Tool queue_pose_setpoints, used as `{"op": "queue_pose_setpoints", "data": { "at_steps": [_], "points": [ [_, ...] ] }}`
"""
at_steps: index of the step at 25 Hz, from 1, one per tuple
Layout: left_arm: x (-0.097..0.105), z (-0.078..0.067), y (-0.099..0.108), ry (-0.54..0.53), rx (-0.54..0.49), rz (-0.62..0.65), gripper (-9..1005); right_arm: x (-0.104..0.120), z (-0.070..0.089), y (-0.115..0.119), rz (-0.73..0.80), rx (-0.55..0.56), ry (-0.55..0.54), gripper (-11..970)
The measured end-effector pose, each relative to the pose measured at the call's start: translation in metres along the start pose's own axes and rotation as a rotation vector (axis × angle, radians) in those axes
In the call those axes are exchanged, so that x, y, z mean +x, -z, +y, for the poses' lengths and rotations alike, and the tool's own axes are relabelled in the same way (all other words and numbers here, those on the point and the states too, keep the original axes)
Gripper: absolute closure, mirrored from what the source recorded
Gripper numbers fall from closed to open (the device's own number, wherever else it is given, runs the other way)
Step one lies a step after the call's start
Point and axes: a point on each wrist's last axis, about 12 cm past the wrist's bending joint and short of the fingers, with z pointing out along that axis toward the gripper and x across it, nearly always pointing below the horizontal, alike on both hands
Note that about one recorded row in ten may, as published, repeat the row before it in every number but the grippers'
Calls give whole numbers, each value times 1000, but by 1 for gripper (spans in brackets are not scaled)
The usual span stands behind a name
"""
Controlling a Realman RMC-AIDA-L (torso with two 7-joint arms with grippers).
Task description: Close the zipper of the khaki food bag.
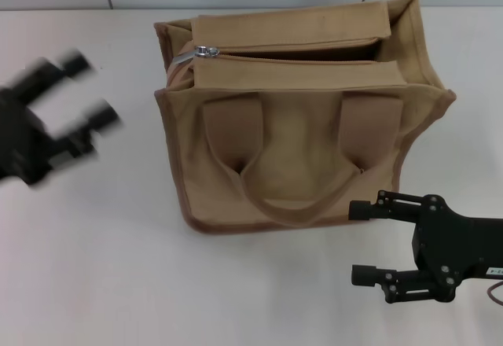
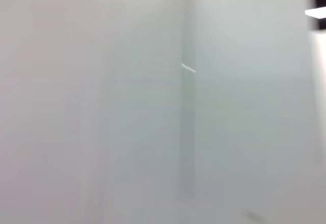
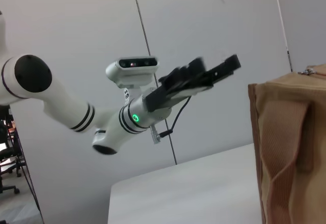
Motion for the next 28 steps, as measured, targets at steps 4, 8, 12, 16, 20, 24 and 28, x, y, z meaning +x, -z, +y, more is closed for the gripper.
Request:
{"op": "queue_pose_setpoints", "data": {
  "at_steps": [4,8,12,16,20,24,28],
  "points": [
    [2,10,13,-57,-181,-28,237,0,0,1,-7,9,1,143],
    [13,23,9,-84,-174,157,245,0,0,1,-8,10,1,142],
    [19,27,-3,-74,-89,273,253,-1,-1,2,-12,18,2,142],
    [19,29,-8,-75,-62,291,261,-1,-1,3,-16,24,3,143],
    [19,33,-16,-92,-60,296,269,-2,-2,3,-21,32,4,143],
    [24,38,-31,-105,-52,326,277,-2,-2,4,-22,33,4,142],
    [30,41,-46,-119,-56,341,285,-1,-2,4,-21,35,3,143]
  ]
}}
